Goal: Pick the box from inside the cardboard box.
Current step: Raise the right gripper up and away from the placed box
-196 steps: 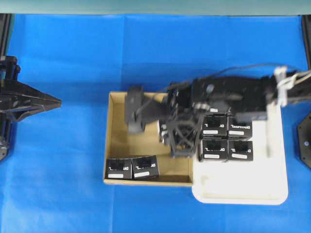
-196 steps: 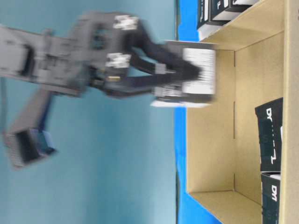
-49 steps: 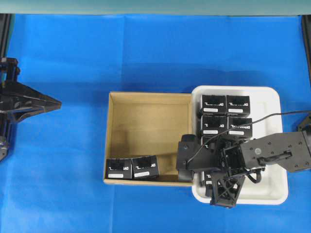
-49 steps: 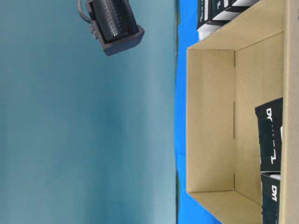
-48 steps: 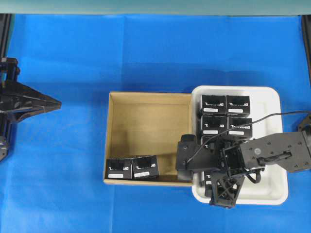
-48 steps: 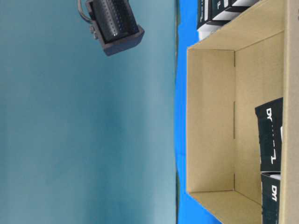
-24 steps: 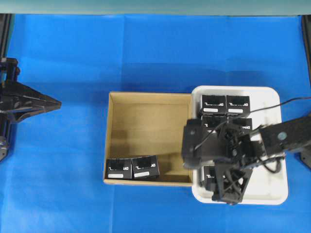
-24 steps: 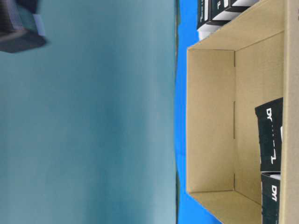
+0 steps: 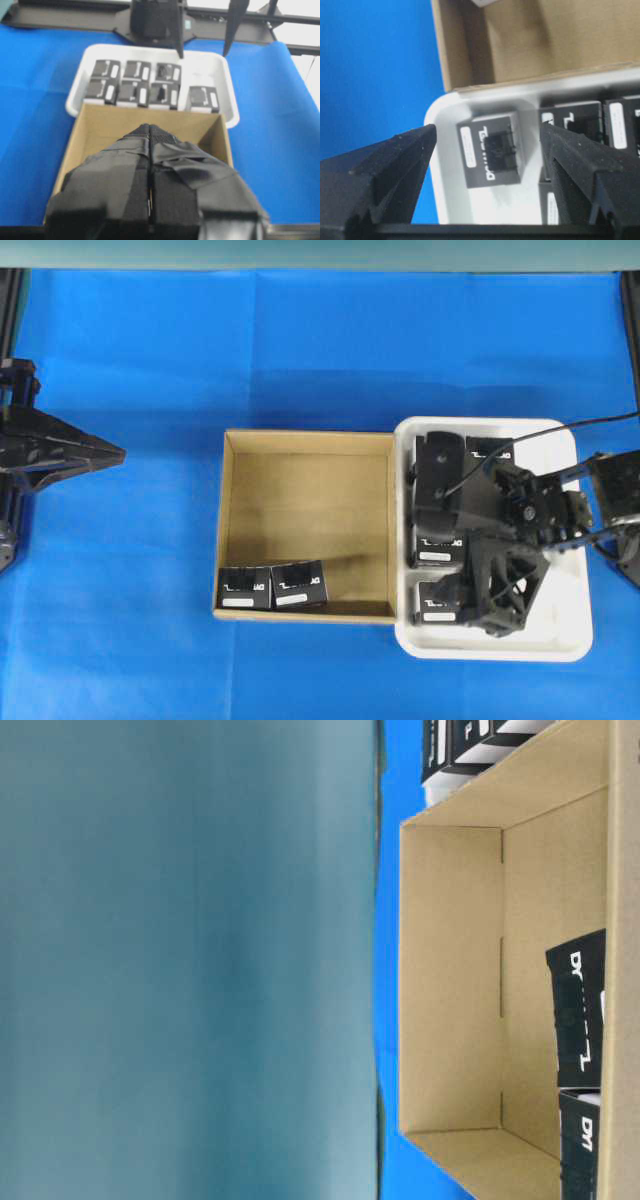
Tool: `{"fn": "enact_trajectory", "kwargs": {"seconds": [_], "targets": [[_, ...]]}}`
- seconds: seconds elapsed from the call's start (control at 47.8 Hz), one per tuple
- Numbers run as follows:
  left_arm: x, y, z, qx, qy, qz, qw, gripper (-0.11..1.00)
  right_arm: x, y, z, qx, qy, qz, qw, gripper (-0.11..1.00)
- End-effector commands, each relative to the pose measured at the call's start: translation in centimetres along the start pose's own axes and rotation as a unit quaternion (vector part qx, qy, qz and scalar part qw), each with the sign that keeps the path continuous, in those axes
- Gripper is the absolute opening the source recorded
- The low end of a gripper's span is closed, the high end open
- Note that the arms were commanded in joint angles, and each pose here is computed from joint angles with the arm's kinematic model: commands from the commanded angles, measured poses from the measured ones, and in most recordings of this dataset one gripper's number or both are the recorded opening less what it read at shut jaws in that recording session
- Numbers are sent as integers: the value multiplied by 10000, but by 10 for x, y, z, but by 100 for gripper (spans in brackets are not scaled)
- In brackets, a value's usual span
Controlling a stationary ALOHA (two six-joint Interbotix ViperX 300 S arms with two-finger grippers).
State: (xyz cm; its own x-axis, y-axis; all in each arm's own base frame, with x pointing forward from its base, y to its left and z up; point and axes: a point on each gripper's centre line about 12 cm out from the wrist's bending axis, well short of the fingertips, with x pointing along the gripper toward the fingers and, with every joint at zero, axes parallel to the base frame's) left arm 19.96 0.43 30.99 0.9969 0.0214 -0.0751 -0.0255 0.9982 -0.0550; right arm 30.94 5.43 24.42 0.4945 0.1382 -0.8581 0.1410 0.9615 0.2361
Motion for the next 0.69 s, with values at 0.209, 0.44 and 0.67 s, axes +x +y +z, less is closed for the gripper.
{"fn": "enact_trajectory", "kwargs": {"seconds": [0.209,0.44,0.67], "targets": [[0,-2,6,10,-67,-42,10000,-7,-17,-2,-7,4,-341,116,9994,89],[-2,-2,7,10,-90,-43,9999,-7,-27,-4,-12,-7,-768,261,9967,89],[-3,-5,7,7,-101,-113,9999,-7,-40,-8,-19,13,-1200,393,9920,89]]}}
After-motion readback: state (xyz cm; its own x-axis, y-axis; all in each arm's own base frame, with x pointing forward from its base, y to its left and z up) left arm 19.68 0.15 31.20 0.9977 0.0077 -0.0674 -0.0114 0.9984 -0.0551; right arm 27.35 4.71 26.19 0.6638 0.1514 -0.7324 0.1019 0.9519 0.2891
